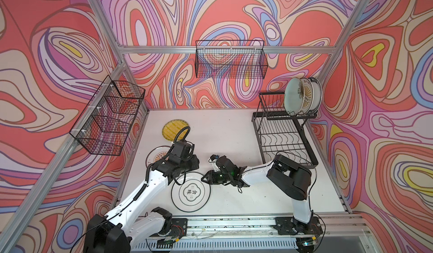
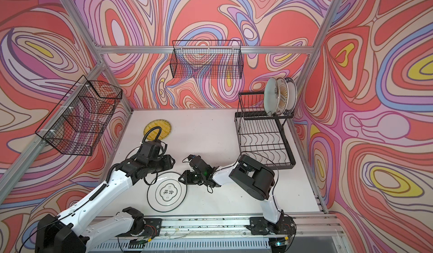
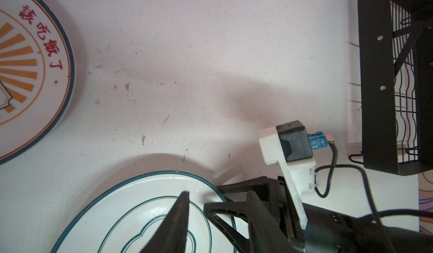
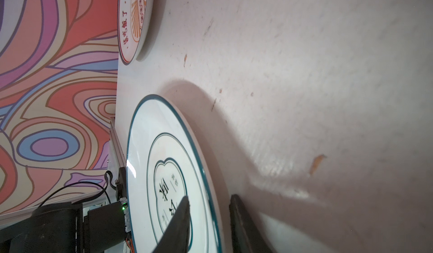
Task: Load plates into a dish rack
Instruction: Pick up the plate from the bottom-center of the table.
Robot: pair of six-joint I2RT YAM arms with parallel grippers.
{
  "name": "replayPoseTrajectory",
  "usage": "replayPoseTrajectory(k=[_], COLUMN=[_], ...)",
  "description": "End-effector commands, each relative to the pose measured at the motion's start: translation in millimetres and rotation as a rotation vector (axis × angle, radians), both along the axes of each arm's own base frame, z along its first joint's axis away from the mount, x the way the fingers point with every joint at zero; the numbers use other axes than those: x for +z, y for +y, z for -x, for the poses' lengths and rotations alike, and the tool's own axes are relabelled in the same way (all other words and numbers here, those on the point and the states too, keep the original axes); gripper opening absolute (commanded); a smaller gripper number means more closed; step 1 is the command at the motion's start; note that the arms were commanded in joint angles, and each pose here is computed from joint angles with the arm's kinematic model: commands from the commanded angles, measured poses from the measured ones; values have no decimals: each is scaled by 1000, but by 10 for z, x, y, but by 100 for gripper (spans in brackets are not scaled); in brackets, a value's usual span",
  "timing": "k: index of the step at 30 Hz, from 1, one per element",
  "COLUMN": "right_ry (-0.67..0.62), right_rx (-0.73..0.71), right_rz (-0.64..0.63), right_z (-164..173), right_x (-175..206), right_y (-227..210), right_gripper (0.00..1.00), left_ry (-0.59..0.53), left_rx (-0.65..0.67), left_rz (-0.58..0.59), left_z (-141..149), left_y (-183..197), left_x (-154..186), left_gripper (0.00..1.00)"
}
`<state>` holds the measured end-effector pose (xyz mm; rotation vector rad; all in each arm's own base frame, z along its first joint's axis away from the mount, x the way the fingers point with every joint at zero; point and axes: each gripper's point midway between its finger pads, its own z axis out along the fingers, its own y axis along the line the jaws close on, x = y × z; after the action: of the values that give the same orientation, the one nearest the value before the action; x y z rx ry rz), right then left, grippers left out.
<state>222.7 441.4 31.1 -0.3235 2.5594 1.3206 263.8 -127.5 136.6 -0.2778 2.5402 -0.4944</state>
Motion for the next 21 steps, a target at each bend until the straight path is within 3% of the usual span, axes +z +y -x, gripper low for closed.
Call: replayPoseTrajectory(k=[1,21], right_ry=[30,40], right_rx=[-4,-25], right_rz=[55,67], right_z=[47,14], right_x=[-221,-260], right_y=[-45,-40], right_gripper=[28,16], left_ry=[1,13], left_rx=[-15,-27], left_rz=[-4,-2], left_z=[34,33], left_y=[-8,-31], left_x=[31,2], left_gripper=[44,44])
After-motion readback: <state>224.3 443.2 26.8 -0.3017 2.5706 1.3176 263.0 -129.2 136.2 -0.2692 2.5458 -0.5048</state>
